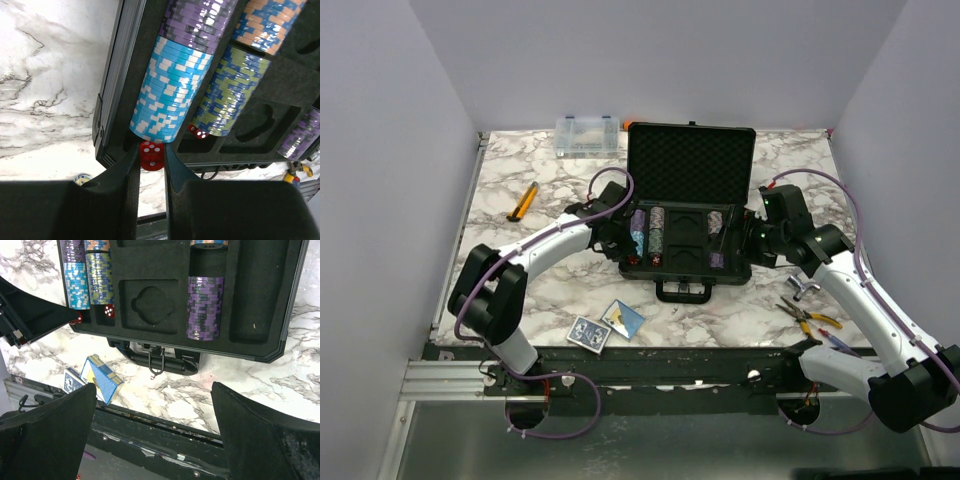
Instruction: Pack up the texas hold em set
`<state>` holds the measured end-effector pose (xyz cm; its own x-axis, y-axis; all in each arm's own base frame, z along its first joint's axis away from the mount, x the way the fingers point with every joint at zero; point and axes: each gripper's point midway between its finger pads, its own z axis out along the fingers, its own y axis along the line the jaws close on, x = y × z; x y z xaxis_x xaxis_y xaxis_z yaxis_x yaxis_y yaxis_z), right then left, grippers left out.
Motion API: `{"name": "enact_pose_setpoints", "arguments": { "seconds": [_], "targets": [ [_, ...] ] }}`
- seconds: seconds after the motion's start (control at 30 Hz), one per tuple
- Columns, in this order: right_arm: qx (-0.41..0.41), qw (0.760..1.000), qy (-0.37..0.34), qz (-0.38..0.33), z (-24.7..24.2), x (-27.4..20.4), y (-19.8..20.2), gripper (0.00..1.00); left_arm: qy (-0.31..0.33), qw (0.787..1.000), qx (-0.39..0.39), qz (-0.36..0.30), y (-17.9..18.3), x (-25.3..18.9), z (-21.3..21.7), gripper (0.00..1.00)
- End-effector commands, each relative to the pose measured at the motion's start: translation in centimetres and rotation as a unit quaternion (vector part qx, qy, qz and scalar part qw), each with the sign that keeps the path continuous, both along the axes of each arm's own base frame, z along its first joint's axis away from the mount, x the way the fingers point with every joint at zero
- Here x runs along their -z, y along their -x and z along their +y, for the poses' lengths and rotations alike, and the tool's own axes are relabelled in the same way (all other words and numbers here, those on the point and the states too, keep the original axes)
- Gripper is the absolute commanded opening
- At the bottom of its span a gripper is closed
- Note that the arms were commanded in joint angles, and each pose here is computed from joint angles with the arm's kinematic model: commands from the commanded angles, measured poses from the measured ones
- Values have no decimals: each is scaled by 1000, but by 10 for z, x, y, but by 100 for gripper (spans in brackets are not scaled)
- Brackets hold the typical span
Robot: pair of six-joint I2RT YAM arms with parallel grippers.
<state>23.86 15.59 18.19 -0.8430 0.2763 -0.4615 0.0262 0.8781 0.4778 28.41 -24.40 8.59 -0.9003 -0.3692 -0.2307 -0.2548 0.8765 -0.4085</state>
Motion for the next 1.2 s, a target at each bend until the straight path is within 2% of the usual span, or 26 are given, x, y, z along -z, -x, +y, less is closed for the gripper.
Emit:
{"name": "enact_pose_setpoints", "arguments": {
  "seconds": [0.0, 0.3, 0.43, 0.63, 0.93, 1.17],
  "targets": [
    [-10, 1000, 5, 13, 0, 5, 6, 100, -12, 1000, 0, -7, -6, 0, -1, 15],
    [-6, 1000, 7, 12, -1, 4, 5, 100, -17, 1000, -4, -14, -11, -3, 0, 34],
    [-4, 1000, 7, 11, -1, 4, 5, 100, -16, 1000, -2, -20, -12, -6, -1, 45],
    [-1, 1000, 6, 8, -1, 3, 3, 100, -6, 999, 6, -47, -11, -25, 1, 51],
    [1, 1000, 16, 0, -5, 0, 1, 100, -23, 991, 10, -128, 3, -60, 33, 52],
    [-38, 999, 4, -19, 4, -8, 2, 100, -32, 982, 43, -181, 29, -76, 58, 66]
  ]
}}
